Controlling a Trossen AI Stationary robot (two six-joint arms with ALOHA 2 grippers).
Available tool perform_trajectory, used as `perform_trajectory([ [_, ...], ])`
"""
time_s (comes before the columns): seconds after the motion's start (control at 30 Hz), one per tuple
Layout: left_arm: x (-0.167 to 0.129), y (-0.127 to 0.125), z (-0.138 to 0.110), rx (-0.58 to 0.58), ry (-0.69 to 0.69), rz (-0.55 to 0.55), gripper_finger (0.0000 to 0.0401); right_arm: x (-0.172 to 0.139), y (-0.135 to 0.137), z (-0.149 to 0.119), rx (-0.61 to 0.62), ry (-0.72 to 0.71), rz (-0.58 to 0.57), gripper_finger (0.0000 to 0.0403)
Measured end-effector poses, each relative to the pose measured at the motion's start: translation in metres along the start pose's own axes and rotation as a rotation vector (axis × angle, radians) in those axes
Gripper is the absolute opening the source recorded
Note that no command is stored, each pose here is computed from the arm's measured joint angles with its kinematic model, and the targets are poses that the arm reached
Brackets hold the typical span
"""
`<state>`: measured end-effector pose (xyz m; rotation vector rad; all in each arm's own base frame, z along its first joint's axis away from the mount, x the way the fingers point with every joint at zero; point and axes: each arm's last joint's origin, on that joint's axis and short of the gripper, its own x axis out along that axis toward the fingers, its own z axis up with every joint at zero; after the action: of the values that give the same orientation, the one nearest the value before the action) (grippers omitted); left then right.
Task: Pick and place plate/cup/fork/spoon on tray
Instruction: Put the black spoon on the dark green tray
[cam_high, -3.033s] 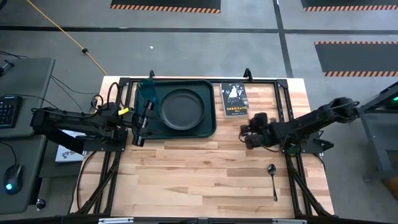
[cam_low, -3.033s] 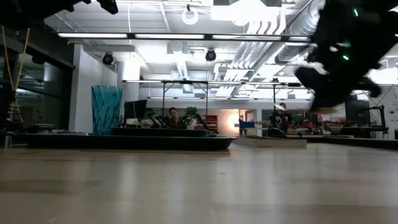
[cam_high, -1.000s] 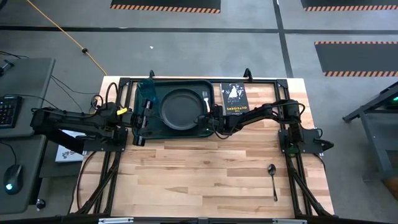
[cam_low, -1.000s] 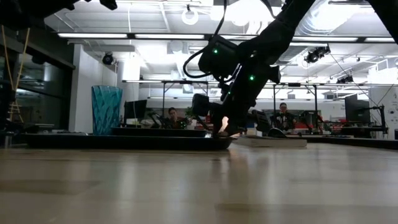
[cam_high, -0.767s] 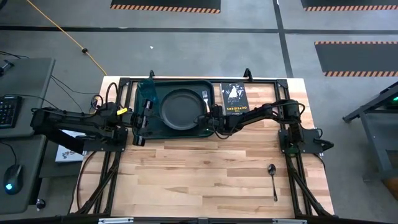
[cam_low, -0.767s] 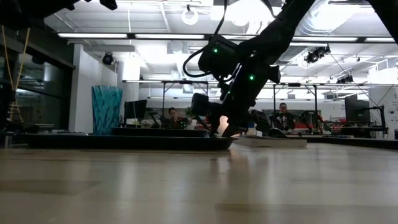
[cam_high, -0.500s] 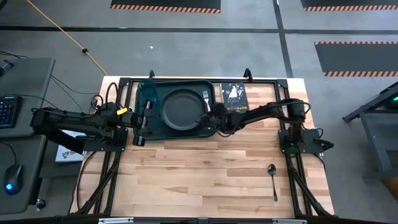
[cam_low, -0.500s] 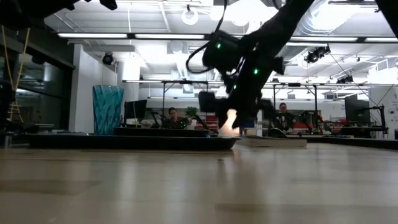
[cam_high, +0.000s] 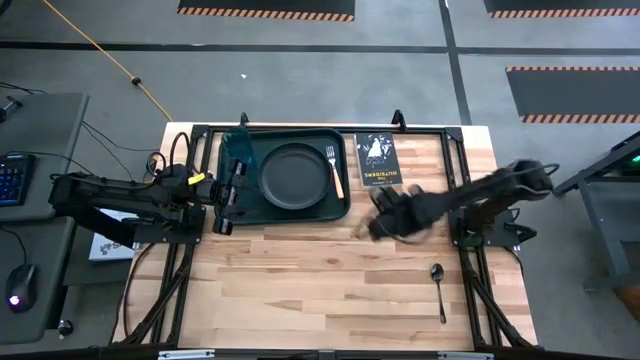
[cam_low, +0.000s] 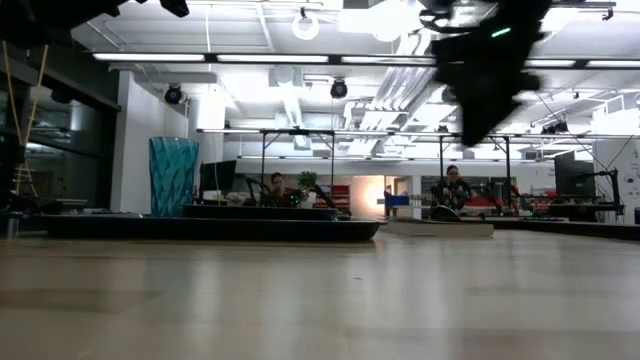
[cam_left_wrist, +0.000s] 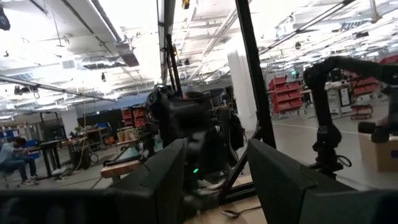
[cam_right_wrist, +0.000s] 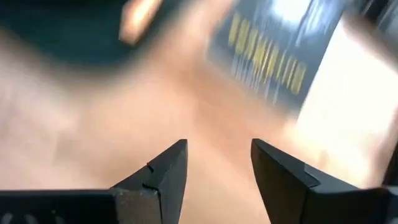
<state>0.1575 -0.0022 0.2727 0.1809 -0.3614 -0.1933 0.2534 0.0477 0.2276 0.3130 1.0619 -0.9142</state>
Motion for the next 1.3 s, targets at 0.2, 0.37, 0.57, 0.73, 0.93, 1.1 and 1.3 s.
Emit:
perform_trajectory([
  [0.2, 0.000, 0.000, 0.000, -0.028, 0.001, 0.000, 0.0165, -0.028, -0.003, -0.081, 0.078, 0.395, 0.217, 0.0170],
  [0.37, 0.000, 0.000, 0.000, -0.028, 0.001, 0.000, 0.0165, -0.027, -0.002, -0.146, 0.169, 0.691, 0.262, 0.0170],
  [0.57, 0.000, 0.000, 0.000, -0.026, -0.002, 0.001, 0.0165, -0.020, -0.009, -0.183, 0.287, 0.811, 0.196, 0.0170],
  [0.73, 0.000, 0.000, 0.000, -0.025, -0.003, 0.000, 0.0165, -0.012, -0.017, -0.189, 0.332, 0.784, 0.124, 0.0170],
  [0.93, 0.000, 0.000, 0.000, -0.024, -0.003, 0.001, 0.0165, -0.009, -0.013, -0.189, 0.360, 0.727, 0.195, 0.0170],
  [1.1, 0.000, 0.000, 0.000, -0.025, -0.003, 0.000, 0.0165, -0.004, -0.011, -0.193, 0.345, 0.751, 0.139, 0.0170],
  [1.3, 0.000, 0.000, 0.000, -0.024, -0.003, 0.000, 0.0165, 0.002, -0.005, -0.198, 0.318, 0.744, 0.131, 0.0170],
])
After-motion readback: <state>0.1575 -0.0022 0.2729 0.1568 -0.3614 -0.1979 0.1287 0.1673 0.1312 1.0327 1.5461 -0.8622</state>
